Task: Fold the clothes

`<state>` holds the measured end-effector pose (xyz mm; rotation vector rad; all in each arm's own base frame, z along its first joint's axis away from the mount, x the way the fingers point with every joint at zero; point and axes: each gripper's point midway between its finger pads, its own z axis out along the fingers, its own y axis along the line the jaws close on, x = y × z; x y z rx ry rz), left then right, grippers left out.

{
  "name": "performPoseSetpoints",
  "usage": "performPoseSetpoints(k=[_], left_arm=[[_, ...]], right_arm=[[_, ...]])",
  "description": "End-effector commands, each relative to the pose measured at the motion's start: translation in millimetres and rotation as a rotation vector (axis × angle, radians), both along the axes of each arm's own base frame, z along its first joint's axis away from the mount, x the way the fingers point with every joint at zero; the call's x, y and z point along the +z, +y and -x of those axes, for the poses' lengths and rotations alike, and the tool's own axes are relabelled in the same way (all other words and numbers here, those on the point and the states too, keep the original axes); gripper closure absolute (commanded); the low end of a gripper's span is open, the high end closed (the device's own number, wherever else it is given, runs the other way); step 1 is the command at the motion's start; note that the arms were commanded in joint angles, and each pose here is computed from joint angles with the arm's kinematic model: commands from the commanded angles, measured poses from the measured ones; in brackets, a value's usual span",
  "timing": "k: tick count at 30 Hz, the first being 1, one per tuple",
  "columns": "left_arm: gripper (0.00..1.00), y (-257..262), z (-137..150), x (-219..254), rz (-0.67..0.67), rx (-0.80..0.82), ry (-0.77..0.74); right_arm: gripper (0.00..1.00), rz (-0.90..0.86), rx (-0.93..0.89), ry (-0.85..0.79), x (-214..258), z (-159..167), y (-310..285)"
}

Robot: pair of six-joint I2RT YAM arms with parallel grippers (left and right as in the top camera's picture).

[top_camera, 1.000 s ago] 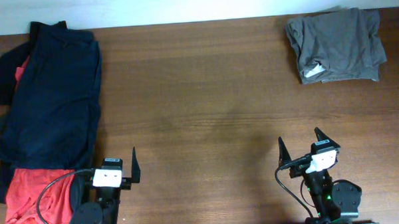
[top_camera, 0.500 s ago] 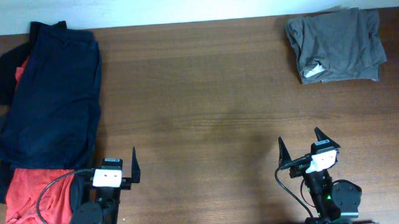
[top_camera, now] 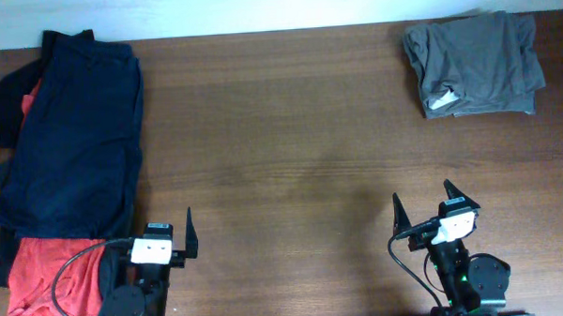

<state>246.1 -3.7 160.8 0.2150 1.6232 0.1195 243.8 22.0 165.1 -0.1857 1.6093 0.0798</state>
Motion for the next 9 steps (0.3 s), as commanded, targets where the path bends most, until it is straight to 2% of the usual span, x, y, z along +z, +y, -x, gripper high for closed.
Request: performPoseSetpoints(k=[1, 9], left_arm=[[0.01, -1.1, 0.4, -1.0, -0.007, -0.009, -0.001], [0.01, -1.1, 0.4, -1.0, -0.007, -0.009, -0.001]], right_arm=[[0.01, -0.005, -0.001, 0.004, -3.0, -0.1, -0.6], [0.01, -0.005, -0.001, 0.004, -3.0, -0.1, -0.6]])
